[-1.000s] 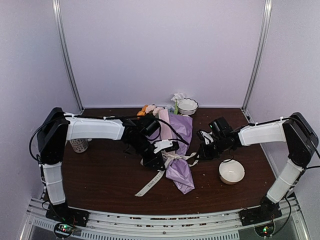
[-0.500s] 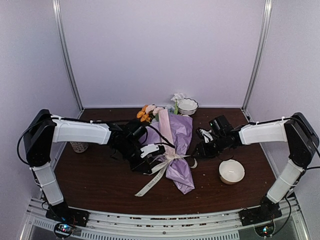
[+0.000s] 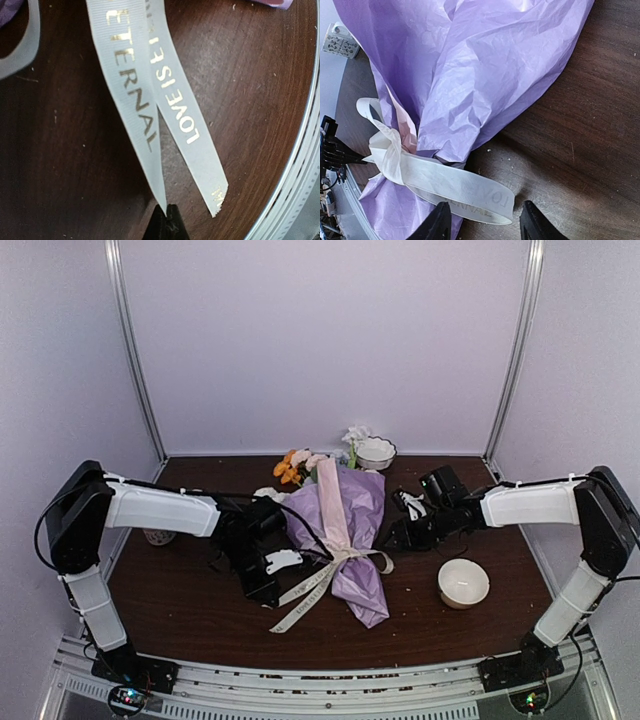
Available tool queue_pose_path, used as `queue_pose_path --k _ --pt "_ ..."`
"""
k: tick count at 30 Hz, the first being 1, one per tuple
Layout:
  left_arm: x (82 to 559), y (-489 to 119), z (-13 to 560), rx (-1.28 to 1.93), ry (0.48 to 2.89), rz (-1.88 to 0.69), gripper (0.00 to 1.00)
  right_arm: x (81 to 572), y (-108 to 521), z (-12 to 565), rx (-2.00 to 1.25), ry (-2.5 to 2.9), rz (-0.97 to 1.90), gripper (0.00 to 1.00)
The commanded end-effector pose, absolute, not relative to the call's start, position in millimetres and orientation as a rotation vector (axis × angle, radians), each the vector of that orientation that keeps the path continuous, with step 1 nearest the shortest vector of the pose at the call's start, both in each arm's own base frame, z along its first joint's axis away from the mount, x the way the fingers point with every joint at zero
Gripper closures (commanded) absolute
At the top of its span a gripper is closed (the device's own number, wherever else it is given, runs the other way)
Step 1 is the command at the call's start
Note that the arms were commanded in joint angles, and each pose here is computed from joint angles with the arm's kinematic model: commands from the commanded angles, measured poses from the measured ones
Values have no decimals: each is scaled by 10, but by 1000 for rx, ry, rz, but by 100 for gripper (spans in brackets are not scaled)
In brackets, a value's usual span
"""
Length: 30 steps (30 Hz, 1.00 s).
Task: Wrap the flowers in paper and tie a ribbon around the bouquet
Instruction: Tie the ribbon around the folded bouquet, then straighten the half-tied ribbon in the folded bouquet.
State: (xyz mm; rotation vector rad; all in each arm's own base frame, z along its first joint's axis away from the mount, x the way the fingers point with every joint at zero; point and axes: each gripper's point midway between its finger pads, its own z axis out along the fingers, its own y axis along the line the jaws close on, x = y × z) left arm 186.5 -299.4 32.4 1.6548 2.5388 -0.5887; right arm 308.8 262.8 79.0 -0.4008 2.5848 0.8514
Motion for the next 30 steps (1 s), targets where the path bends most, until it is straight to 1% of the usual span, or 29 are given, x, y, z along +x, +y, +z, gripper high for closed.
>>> queue_pose_path --k 1,8,12,14,15,17,20,22,23,27,30 --pt "1737 -2848 231 1667 2622 -571 100 3131 2611 809 -388 2577 811 55" --pt "1628 -2797 208 1711 2638 -607 100 3025 2461 689 -385 2635 712 54" --pt "1699 -2952 424 1712 2506 -674 63 2934 2375 684 -420 2654 603 53" --pt "1779 -3036 593 1696 2396 -685 50 2879 2341 664 -453 2668 528 52" --pt "1847 -3080 697 1676 2336 -678 45 2840 2310 639 -468 2682 486 51" --pt "1995 -3134 861 1625 2243 -648 40 2797 2263 605 -490 2696 420 50" --pt "2343 -3176 988 1510 2167 -518 35 2731 2221 563 -541 2708 343 46" --pt "2571 -3186 957 1459 2161 -420 31 2667 2277 519 -615 2716 333 36" --pt "2671 -3217 946 1442 2152 -396 29 2652 2307 493 -647 2717 317 33" --pt "2931 -3399 949 1416 2086 -389 20 2672 2357 408 -707 2715 227 31" --pt "3059 -3493 896 1409 2057 -370 18 2730 2389 374 -724 2698 218 31"
